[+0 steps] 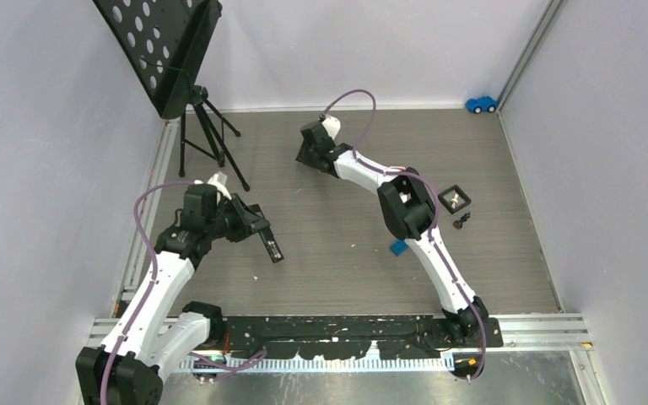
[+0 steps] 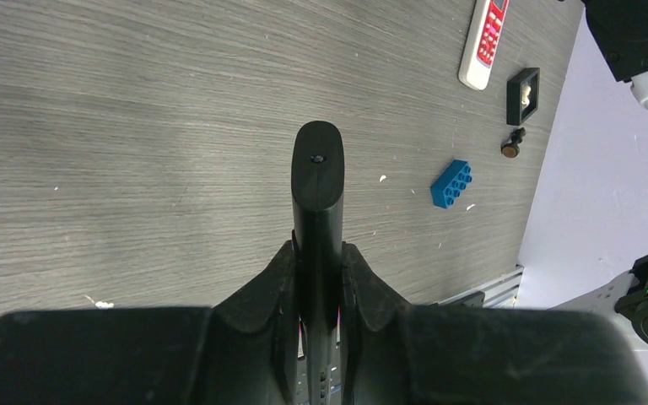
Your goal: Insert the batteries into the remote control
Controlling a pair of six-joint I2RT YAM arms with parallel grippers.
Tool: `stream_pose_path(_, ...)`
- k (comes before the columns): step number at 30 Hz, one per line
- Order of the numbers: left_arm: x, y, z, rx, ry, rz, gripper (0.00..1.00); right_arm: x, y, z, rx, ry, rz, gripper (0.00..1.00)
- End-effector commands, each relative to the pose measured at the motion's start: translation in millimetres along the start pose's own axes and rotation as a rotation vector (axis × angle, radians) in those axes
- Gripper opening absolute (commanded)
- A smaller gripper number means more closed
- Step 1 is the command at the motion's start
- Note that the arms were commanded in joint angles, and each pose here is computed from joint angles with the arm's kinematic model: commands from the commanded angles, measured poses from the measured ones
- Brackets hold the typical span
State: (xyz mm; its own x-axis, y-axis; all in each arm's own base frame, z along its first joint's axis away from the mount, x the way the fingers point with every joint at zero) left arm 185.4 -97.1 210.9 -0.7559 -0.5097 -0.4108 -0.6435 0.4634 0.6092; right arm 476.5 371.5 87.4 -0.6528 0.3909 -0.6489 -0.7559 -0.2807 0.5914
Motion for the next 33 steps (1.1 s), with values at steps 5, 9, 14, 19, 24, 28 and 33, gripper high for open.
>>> stream_pose_path(5, -9.8, 7.9, -10.0, 0.035, -0.027, -0.046, 0.0, -22.8, -1.8, -28.8, 0.168, -0.123, -0.037, 0.42)
stream_pose_path(9, -9.7, 7.6, -10.0, 0.037, -0.025, -0.046, 0.0, -33.2, 5.3, -40.2, 0.169, -0.194, -0.012, 0.28)
stream_pose_path(14, -10.7, 6.5, -11.1, 0.042, -0.025, -0.045, 0.0, -44.8, 20.9, -40.1, 0.096, -0.237, 0.031, 0.25)
stream_pose_path(19, -11.4, 7.5, -12.9, 0.051, -0.024, -0.048, 0.0, -67.0, 41.8, -37.3, 0.009, -0.237, -0.02, 0.32)
stream_pose_path(24, -13.6, 8.5, -15.4, 0.059, -0.024, -0.057, 0.0, -81.3, 37.5, -30.4, -0.066, -0.187, -0.091, 0.36)
stream_pose_path(28, -14.7, 7.0, -16.0, 0.057, -0.023, -0.051, 0.0, -85.3, 21.1, -27.1, -0.152, -0.224, -0.139, 0.36)
stream_pose_path(33, -15.3, 5.7, -15.9, 0.051, -0.023, -0.045, 0.0, -88.1, 1.4, -30.7, -0.174, -0.319, -0.186, 0.34)
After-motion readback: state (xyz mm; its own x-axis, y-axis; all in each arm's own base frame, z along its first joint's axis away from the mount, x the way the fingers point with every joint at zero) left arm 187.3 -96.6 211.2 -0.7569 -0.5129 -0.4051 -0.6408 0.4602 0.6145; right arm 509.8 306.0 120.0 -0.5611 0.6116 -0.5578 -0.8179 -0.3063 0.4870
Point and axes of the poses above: each gripper's point midway between its finger pads, its own y axis back along the fingers, its own z axis along the line the jaws close on, x = y × z, the point moved 8 cm from there along y, back along the fingers
